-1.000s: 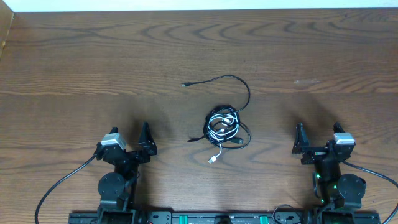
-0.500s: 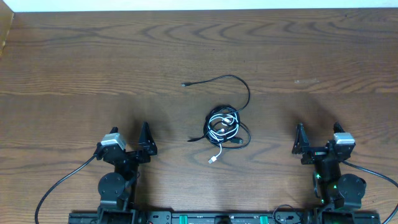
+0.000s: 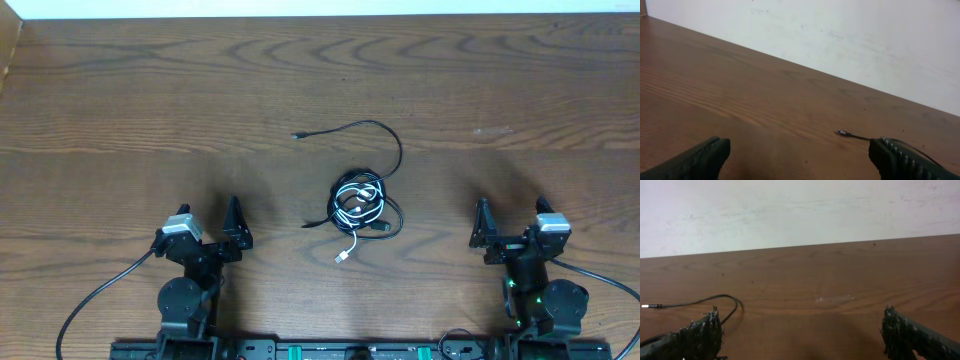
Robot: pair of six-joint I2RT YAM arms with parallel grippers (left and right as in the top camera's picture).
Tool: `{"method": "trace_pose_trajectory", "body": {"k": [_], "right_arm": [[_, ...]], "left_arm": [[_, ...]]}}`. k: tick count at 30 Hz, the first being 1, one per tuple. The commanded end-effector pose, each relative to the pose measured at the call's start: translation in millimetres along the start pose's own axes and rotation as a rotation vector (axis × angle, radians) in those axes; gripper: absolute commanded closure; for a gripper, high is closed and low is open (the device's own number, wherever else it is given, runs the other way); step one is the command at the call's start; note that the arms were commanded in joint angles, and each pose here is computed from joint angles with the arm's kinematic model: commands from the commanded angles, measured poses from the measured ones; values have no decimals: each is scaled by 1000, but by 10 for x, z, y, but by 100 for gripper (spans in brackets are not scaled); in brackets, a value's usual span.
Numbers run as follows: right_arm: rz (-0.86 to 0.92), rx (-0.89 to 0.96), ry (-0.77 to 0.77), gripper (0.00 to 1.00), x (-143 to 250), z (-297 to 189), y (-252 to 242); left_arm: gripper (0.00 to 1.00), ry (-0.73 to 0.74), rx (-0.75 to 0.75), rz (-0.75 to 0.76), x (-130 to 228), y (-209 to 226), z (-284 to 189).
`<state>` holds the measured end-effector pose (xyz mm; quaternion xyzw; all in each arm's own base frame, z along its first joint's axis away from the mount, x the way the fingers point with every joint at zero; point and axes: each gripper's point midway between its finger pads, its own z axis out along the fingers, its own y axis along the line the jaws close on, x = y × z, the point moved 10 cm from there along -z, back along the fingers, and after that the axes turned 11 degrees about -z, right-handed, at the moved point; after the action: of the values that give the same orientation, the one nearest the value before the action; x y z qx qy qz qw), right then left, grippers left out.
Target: Untangle cables
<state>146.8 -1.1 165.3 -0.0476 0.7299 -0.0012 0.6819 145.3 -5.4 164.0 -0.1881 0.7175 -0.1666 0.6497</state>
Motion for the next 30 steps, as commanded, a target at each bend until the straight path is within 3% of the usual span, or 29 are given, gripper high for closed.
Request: {"method": "trace_pose_trajectory", "body": {"k": [1, 30], "right_arm": [[11, -2, 3, 1, 9, 1, 6], [11, -2, 4, 1, 9, 1, 6]], "left_arm": [[5, 44, -37, 24, 101, 70, 9], [5, 44, -37, 24, 101, 70, 9]]}}
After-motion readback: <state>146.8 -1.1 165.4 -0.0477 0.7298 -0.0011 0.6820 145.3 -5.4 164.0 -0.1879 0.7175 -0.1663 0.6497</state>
